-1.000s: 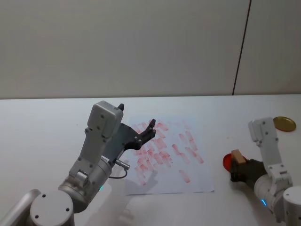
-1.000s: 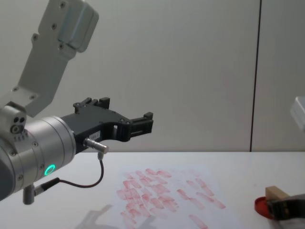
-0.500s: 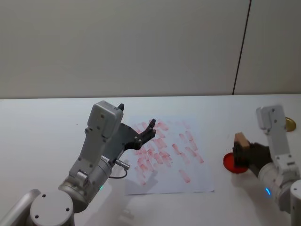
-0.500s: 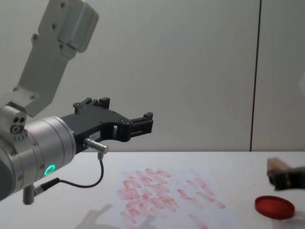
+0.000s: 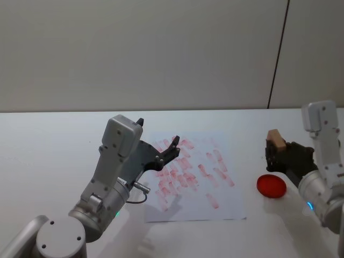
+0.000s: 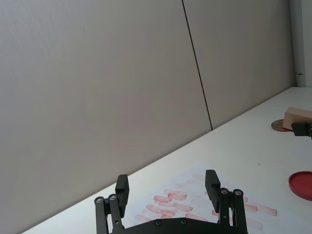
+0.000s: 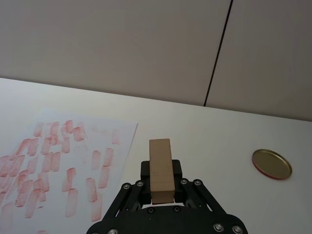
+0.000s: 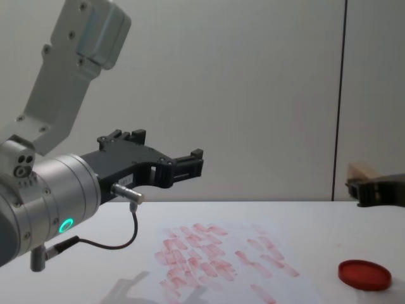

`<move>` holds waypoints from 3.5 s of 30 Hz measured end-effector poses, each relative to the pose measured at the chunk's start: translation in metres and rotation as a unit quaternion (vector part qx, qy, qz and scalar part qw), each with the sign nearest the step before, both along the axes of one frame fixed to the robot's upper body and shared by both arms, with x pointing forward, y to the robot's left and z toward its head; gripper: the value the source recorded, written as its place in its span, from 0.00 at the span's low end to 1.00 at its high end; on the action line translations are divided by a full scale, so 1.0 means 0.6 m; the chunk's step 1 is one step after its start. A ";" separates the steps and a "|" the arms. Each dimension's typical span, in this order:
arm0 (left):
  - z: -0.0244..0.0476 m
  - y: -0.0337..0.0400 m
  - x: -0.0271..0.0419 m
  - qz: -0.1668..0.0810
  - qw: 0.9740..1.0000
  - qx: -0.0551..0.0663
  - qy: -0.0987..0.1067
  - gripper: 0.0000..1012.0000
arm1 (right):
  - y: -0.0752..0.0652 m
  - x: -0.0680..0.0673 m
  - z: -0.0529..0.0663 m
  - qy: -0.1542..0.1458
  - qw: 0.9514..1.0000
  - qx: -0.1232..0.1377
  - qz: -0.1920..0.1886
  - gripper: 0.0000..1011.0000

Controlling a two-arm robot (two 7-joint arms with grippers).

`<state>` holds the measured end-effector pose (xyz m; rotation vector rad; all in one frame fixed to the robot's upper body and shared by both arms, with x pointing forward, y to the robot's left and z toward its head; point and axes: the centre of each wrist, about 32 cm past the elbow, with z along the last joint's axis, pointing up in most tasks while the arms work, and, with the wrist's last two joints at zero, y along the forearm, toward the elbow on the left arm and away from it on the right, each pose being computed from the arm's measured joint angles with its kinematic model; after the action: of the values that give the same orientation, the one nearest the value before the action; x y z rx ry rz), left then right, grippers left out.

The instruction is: Use the one hand to pick up the stamp and affix it onto the A4 paper.

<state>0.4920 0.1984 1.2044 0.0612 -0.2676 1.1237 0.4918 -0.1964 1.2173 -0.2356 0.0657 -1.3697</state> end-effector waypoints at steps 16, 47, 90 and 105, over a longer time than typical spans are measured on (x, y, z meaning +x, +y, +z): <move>0.000 0.000 0.000 0.000 1.000 0.000 0.000 0.98 | 0.041 0.016 -0.025 0.056 0.995 0.011 0.080 0.23; 0.000 0.000 0.000 0.000 1.000 0.000 0.000 0.98 | 0.082 0.039 -0.076 0.139 0.983 -0.029 0.116 0.23; 0.000 0.000 0.000 0.000 1.000 0.000 0.000 0.98 | 0.075 0.041 -0.084 0.170 0.979 0.000 0.113 0.23; 0.000 0.000 0.000 0.000 1.000 0.000 0.000 0.98 | 0.071 0.027 -0.053 0.113 0.987 0.001 0.115 0.23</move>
<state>0.4920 0.1984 1.2044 0.0611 -0.2675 1.1237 0.5078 -0.1540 1.1856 -0.3852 0.2228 -1.1099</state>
